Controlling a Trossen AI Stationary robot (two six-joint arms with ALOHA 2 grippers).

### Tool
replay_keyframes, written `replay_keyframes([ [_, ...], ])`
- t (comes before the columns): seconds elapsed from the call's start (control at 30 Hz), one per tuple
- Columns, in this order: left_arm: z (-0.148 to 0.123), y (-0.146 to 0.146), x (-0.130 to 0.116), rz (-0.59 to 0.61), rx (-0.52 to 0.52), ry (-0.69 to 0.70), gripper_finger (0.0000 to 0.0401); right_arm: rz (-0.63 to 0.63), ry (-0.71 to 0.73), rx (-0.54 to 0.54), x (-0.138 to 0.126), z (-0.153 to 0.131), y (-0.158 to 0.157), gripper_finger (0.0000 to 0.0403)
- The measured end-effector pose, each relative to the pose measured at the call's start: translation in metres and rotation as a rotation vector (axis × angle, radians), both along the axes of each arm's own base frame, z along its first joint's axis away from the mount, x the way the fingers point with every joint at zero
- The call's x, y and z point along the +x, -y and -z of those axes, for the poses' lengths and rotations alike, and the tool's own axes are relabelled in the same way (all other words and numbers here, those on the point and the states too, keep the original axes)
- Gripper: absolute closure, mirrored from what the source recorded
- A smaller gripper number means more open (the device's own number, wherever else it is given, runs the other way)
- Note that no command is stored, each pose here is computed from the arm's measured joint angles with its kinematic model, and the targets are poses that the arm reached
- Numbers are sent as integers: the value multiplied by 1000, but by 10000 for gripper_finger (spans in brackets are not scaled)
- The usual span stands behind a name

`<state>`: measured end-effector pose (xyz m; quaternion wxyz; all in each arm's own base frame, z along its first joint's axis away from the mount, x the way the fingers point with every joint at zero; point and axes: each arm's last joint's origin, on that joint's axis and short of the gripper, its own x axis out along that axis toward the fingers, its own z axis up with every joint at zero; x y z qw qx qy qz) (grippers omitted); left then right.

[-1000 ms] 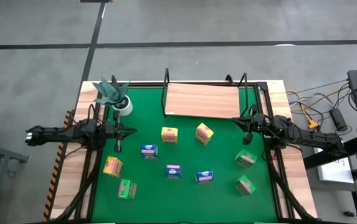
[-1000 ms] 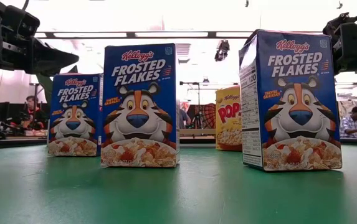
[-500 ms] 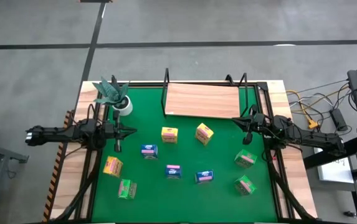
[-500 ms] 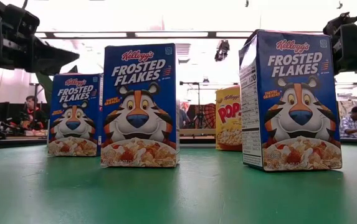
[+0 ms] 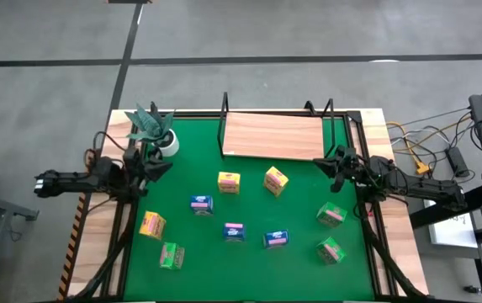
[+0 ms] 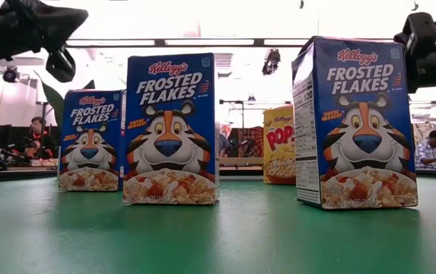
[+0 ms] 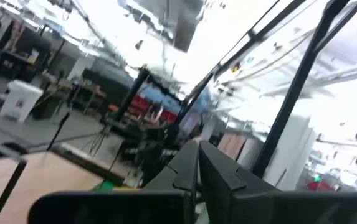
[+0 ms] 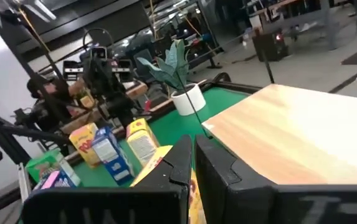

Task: Stack cereal on shelf
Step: Put the middle left yellow cereal box on the shelf

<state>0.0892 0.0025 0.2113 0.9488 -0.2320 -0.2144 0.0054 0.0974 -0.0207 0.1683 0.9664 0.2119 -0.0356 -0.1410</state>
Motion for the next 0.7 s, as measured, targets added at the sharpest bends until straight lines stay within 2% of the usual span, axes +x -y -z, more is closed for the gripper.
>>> replay_keyframes([
  [0.17, -11, 0, -5, -6, 22, 120, 401, 18, -23, -79, 0, 0, 0, 394],
  [0.3, -18, 1, -7, -22, 113, 192, 401, 20, -37, -124, 0, 0, 1, 394],
  [0.4, -23, 2, -7, 0, 137, 252, 401, 22, -43, -157, 0, -1, 1, 394],
  [0.57, -29, 4, 1, 33, 156, 303, 401, 40, 101, -225, -2, -16, 0, 394],
  [0.7, -51, 4, 14, 45, 151, 298, 401, 58, 212, -308, -5, -28, 0, 394],
])
